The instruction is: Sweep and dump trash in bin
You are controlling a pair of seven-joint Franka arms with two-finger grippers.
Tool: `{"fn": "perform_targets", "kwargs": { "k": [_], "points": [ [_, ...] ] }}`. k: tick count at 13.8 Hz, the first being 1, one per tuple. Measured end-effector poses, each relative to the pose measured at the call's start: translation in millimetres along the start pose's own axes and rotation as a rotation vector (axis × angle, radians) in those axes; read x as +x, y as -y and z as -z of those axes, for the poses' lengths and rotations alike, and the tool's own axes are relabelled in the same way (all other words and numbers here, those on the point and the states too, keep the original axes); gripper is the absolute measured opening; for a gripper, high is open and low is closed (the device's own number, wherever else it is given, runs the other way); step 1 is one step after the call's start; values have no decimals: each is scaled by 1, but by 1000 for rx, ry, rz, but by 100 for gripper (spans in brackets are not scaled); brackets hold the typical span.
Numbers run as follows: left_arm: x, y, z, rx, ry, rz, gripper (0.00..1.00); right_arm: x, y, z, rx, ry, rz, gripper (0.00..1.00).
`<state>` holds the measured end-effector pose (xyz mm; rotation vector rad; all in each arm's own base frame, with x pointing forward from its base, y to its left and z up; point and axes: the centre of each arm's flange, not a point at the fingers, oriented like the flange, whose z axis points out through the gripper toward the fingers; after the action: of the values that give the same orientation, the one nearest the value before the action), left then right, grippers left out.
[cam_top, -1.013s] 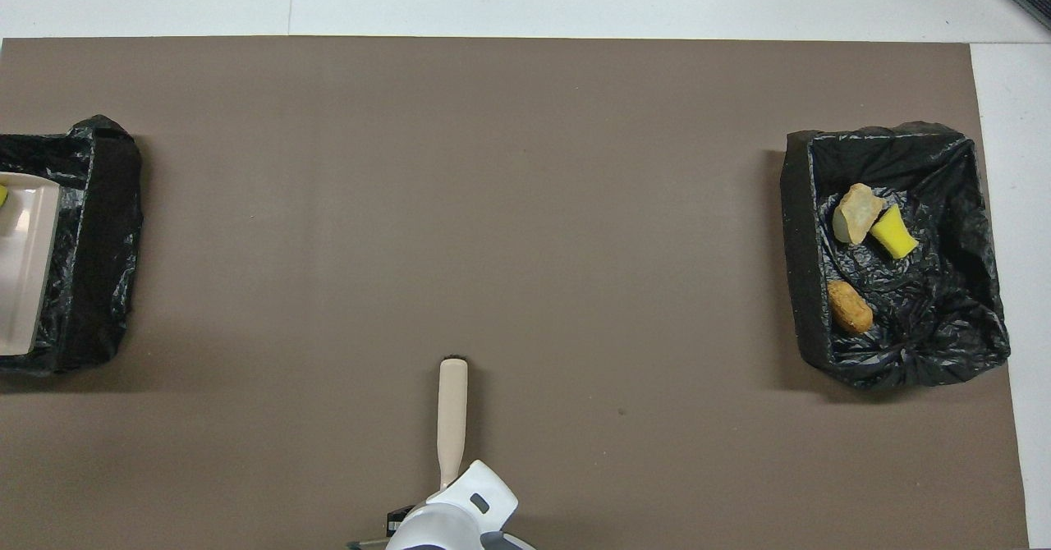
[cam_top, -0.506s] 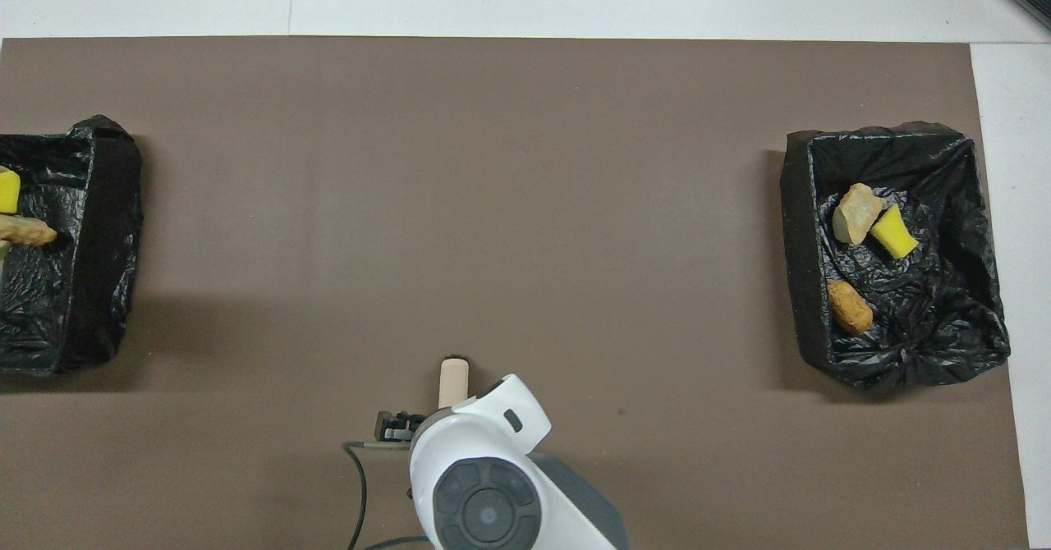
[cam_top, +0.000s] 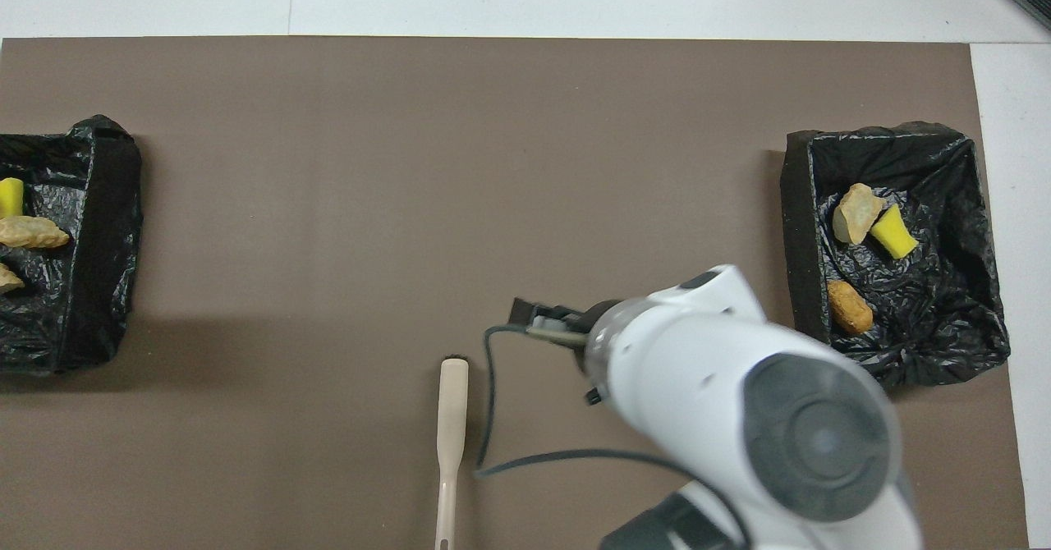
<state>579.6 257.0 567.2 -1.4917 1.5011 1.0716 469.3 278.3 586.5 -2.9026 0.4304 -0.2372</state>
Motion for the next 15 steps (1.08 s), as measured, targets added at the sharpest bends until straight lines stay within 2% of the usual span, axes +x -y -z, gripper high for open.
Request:
{"fn": "perform_targets", "kwargs": {
  "k": [2, 4, 8, 9, 10, 11, 12, 15],
  "points": [
    [-21, -10, 16, 20, 8, 18, 32, 57, -49, 38, -28, -17, -15, 100],
    [-20, -9, 37, 43, -40, 36, 32, 93, -87, 58, -92, -4, 16, 100],
    [6, -1, 69, 65, -320, 103, 32, 141, -134, 78, -160, 78, 83, 100],
    [12, 0, 72, 62, -402, 125, 32, 149, -141, 80, -161, 85, 91, 100],
    [22, 1, 78, 51, -515, 151, 32, 154, -147, 81, -162, 91, 99, 100],
    [34, 2, 88, 26, -612, 176, 32, 155, -152, 80, -166, 98, 100, 100],
    [48, 2, 103, -10, -680, 203, 32, 156, -156, 79, -171, 107, 95, 100],
    [90, 3, 167, -109, -829, 259, 32, 159, -172, 77, -181, 128, 94, 100]
  ]
}}
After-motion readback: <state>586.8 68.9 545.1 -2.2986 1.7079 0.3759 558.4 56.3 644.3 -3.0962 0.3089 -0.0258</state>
